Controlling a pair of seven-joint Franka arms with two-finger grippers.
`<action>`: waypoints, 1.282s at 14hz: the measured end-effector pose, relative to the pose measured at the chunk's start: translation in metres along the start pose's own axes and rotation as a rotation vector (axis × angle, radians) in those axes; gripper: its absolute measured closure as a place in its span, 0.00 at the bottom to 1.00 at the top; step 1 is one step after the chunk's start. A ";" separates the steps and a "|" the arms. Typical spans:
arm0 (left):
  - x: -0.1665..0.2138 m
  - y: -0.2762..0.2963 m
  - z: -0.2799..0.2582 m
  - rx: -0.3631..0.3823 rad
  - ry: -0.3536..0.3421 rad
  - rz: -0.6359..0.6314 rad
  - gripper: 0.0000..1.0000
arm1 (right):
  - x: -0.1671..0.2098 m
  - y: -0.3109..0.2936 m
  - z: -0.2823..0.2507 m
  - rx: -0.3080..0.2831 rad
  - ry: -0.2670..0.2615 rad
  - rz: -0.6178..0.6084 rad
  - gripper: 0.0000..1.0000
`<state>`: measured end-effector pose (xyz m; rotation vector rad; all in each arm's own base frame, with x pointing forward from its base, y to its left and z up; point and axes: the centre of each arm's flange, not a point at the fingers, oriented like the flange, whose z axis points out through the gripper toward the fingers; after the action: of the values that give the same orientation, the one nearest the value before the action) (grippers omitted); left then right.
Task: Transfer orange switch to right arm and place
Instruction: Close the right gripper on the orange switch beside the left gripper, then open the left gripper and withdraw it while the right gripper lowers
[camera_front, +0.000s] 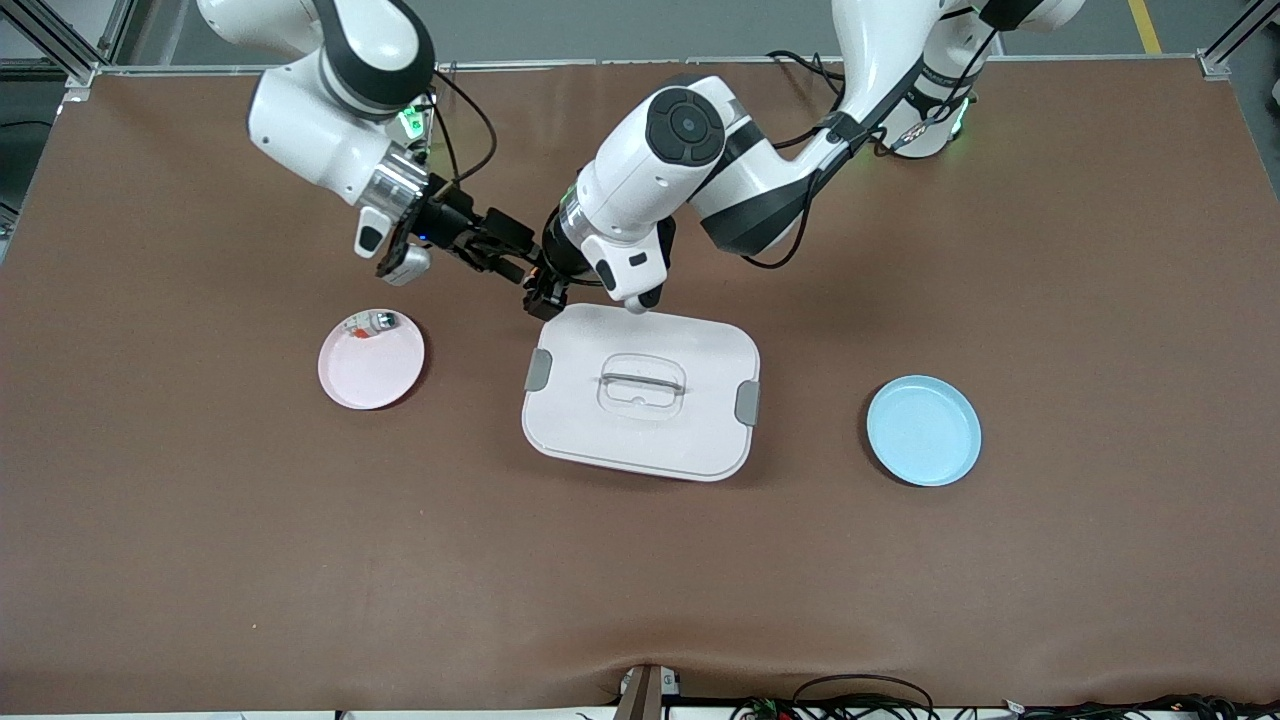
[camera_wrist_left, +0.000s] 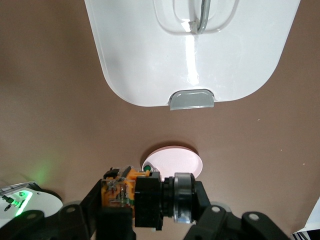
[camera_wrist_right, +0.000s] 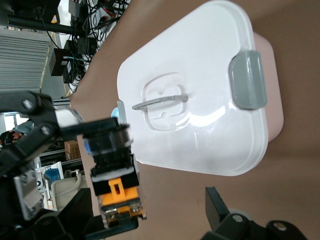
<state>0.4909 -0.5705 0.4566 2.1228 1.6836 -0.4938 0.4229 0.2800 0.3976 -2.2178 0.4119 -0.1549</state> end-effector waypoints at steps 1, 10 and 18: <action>0.000 0.000 0.000 0.001 0.001 0.000 0.28 | -0.001 0.000 0.003 -0.001 0.006 0.003 0.00; 0.004 0.001 0.006 0.007 0.002 -0.005 0.28 | 0.002 -0.009 0.003 0.025 0.008 -0.026 0.64; 0.011 0.011 -0.005 -0.007 -0.002 -0.021 0.00 | 0.004 -0.008 0.005 0.023 0.011 -0.028 0.67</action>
<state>0.5044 -0.5607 0.4567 2.1013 1.7057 -0.4949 0.4295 0.2867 0.4008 -2.2013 0.3829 -0.1864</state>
